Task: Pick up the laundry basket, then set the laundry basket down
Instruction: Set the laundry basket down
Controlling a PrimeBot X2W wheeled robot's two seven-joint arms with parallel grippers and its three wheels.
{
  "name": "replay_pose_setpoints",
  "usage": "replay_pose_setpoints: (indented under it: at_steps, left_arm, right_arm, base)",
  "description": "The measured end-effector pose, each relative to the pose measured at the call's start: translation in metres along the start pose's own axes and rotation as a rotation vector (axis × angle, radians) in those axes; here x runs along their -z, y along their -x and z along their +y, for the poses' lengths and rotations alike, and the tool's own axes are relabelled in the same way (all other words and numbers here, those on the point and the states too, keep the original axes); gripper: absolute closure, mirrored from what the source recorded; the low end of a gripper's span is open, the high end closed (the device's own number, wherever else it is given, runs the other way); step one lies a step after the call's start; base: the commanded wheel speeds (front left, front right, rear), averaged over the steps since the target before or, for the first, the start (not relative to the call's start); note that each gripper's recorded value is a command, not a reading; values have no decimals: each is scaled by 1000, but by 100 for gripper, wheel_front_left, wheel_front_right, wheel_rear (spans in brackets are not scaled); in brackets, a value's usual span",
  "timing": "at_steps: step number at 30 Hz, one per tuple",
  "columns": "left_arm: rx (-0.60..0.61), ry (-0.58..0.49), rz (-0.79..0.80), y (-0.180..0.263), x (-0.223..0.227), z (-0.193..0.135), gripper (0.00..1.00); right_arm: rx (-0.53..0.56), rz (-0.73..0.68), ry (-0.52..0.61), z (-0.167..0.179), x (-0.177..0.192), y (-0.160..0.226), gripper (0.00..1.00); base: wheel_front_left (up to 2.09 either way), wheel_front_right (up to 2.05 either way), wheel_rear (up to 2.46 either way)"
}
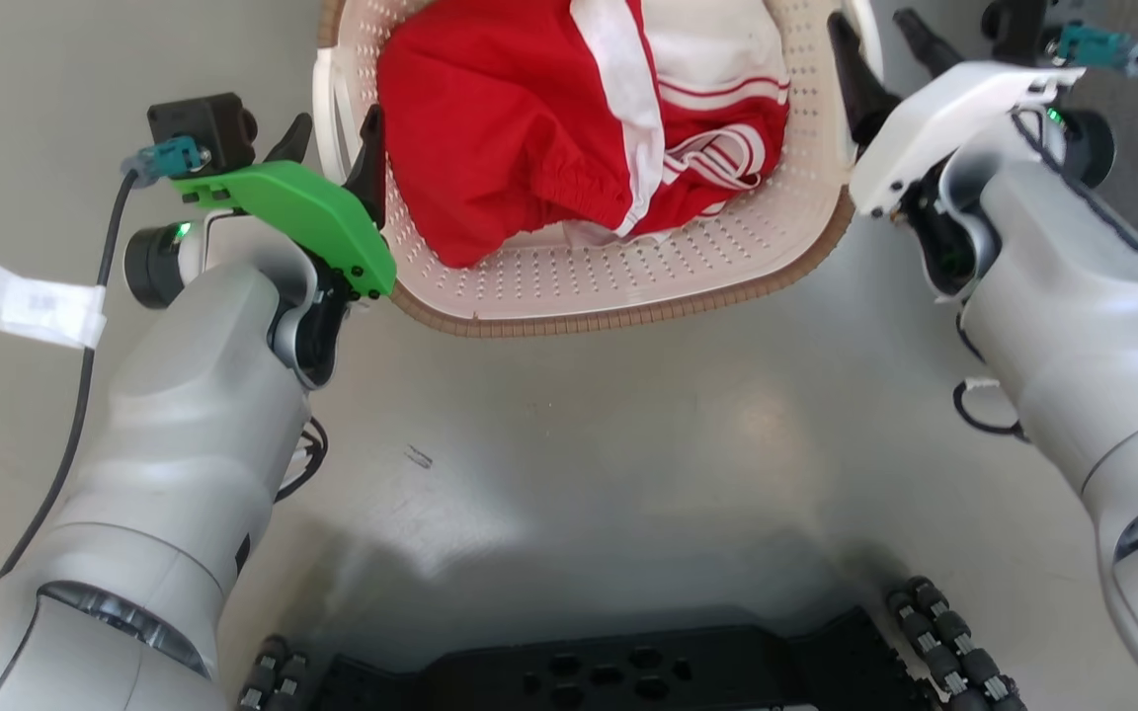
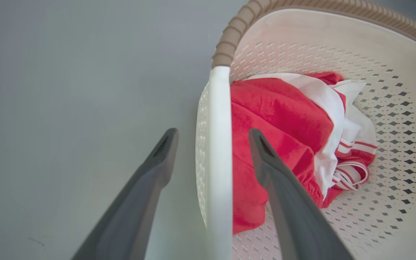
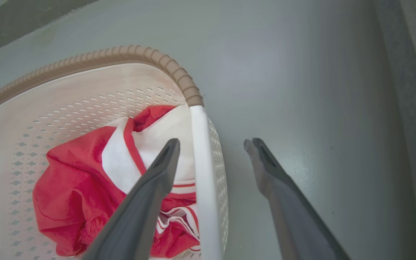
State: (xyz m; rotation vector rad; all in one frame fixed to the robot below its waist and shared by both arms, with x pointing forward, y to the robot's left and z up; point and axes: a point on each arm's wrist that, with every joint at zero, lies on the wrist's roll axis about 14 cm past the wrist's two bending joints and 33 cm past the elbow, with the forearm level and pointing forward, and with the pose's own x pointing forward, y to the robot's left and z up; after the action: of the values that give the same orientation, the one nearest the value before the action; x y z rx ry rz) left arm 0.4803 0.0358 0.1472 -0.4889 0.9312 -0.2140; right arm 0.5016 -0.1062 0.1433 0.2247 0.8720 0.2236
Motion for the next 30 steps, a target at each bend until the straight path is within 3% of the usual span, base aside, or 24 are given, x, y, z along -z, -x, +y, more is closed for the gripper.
replay_pose_setpoints:
  at_steps: [16,30]
  left_arm:
    - [-19,-5,-48,41,-16,-12,0]
    - [6,-43,-167,86,-55,-32,0]
  right_arm:
    - [-1,-39,24,14,-17,46,0]
    - [-18,-172,71,30,-67,93,0]
  base:
    - [0,0,0]
    - [0,0,0]
